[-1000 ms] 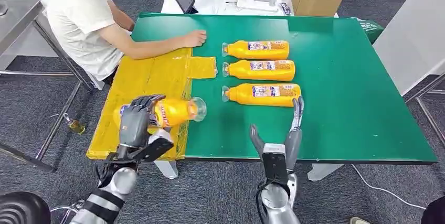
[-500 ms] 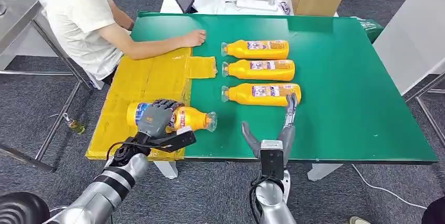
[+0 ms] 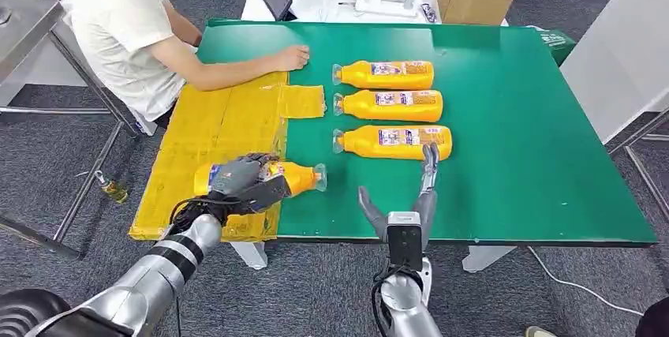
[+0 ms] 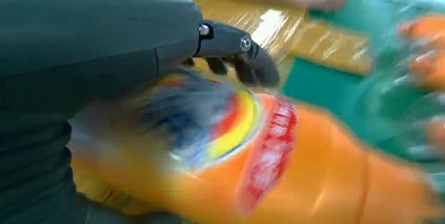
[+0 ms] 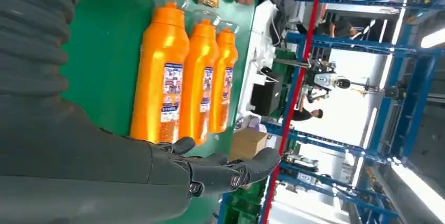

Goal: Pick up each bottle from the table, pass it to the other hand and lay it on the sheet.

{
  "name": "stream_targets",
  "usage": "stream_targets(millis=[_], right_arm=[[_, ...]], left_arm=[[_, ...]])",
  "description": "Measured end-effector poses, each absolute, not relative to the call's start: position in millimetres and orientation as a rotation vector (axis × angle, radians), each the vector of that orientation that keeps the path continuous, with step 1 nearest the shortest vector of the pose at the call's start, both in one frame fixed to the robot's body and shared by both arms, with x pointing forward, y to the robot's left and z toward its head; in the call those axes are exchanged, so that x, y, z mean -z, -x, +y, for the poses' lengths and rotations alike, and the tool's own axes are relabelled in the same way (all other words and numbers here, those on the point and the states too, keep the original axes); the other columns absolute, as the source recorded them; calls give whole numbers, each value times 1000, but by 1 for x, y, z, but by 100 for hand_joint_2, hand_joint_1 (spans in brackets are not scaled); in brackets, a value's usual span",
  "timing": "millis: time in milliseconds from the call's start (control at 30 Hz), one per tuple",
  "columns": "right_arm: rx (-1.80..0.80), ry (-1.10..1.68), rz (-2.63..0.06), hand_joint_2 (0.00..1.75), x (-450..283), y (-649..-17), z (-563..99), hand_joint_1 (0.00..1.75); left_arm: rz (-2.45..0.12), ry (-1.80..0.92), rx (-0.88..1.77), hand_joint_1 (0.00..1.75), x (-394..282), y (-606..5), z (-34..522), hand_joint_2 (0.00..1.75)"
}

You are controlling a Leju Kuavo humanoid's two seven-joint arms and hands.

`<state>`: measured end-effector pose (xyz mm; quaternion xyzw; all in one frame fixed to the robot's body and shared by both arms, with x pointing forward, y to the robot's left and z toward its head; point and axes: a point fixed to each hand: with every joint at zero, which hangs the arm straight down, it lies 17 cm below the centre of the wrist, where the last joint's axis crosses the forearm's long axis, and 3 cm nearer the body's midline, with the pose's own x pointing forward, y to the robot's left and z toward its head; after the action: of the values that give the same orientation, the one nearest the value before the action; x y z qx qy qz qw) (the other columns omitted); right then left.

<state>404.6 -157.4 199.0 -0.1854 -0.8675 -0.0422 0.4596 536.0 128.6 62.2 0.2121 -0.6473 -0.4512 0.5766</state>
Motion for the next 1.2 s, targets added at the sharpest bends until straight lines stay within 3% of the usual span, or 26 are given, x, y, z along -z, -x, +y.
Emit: stream_targets(millis=[467,500,667,700,767,933,1100,1200], right_arm=[[59,471,-2113,175,-186,-405,-156,0],[58,471,-2111,175,-185,-406,-156,0],[34,478,-2107,175,-181,-406,-155,0],[33,479,-2106,175,-180,-406,-155,0],[29,483,-2104,175,-179,-406,-156,0],[-18,512,-2119,175,-180,-403,-155,0],[-186,616,-2177,175,-188,-397,-146,0],[-372,729,-2202,175,-186,-398,-142,0]], left_arm=[[-1451,-431,1060,0,-51,-537,127,175],[-1447,-421,1059,0,-51,-536,127,0],[-1452,-345,1069,0,-50,-532,118,0],[-1480,-338,1056,0,-53,-532,116,175],[-1565,-307,994,0,-65,-529,111,175],[-1889,-134,481,0,-140,-513,105,175],[-2106,-368,121,0,-209,-490,153,175],[-2186,-401,66,0,-232,-467,158,175]])
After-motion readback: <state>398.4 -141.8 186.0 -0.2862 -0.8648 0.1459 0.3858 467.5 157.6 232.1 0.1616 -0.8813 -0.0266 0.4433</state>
